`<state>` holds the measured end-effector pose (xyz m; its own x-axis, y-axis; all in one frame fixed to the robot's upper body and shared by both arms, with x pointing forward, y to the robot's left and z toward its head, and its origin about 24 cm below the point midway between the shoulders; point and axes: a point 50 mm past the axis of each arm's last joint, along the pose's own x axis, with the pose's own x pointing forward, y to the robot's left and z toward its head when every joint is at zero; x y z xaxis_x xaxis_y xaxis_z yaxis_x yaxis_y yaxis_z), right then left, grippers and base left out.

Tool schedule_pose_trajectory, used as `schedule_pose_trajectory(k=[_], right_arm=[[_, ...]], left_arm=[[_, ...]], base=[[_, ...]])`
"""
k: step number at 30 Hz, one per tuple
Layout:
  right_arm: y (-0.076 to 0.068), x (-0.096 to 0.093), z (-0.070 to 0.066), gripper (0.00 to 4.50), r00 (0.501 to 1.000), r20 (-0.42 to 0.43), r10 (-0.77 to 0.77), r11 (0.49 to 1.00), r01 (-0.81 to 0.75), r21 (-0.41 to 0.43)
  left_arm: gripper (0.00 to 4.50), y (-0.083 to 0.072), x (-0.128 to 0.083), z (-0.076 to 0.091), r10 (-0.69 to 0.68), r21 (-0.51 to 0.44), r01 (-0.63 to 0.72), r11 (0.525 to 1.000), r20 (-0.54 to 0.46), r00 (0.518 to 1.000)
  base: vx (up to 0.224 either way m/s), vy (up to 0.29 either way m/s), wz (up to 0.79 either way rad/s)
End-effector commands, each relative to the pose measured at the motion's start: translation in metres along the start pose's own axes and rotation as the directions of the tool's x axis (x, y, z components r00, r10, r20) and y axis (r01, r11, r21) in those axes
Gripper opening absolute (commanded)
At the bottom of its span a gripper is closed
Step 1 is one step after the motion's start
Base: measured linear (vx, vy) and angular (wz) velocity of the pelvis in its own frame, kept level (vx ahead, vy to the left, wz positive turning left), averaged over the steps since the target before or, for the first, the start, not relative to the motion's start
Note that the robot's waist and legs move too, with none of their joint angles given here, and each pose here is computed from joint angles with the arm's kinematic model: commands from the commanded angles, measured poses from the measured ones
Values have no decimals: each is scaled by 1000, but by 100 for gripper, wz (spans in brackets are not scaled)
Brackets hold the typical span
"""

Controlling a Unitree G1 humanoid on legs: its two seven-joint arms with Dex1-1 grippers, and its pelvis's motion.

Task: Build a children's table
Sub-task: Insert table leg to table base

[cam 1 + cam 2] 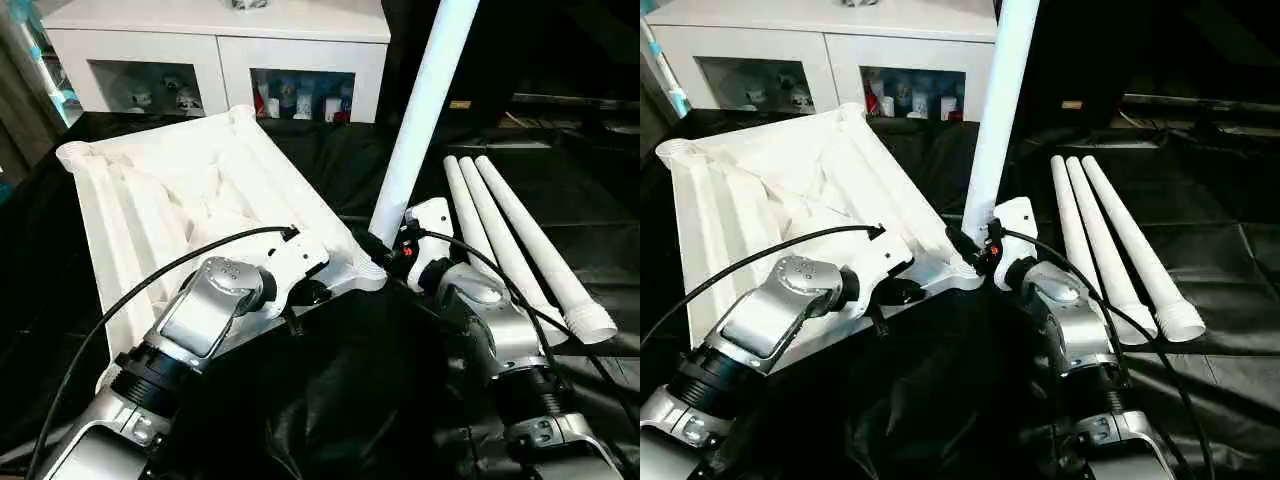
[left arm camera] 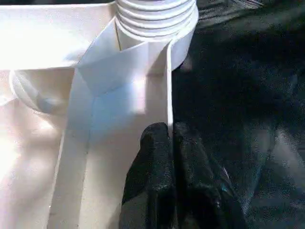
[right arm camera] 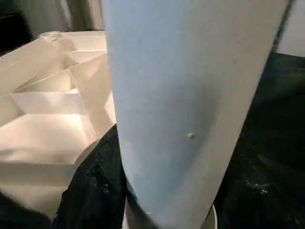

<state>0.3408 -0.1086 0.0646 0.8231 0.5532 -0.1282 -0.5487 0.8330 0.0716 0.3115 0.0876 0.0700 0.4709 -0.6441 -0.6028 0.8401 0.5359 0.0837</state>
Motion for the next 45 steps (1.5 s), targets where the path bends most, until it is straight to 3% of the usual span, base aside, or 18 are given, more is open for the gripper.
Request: schedule_pose_trajectory(k=[1,6,14,23,25,29,37,45], right_arm=[[7,7,-62,189,922,-359,-146,983,175,50],[10,13,-60,189,912,-375,-168,980,197,41],[13,20,-58,189,910,-379,-169,980,198,39],[16,26,-50,189,931,-338,-139,986,163,43],[14,27,-46,245,939,-315,-140,985,165,56],[10,29,-37,288,953,-272,-131,986,153,59],[5,29,-17,339,982,-176,-66,997,72,29],[-5,9,3,412,987,-102,127,990,-132,-44]], left_arm=[[0,-19,24,33,67,6,-68,998,49,997],[0,-23,29,37,95,-15,-94,995,42,995],[0,-17,28,38,130,-13,-130,991,30,991],[0,-14,27,37,124,3,-124,992,56,991],[0,-13,26,38,122,5,-123,992,70,990],[0,-11,24,39,110,33,-114,993,104,988],[0,-9,18,38,58,103,-73,992,144,988],[0,-9,7,28,-65,182,37,983,151,986]], base=[[0,0,0],[-20,11,-5],[0,0,0],[0,0,0],[-25,-26,12],[95,-121,6],[39,-16,2],[0,0,0]])
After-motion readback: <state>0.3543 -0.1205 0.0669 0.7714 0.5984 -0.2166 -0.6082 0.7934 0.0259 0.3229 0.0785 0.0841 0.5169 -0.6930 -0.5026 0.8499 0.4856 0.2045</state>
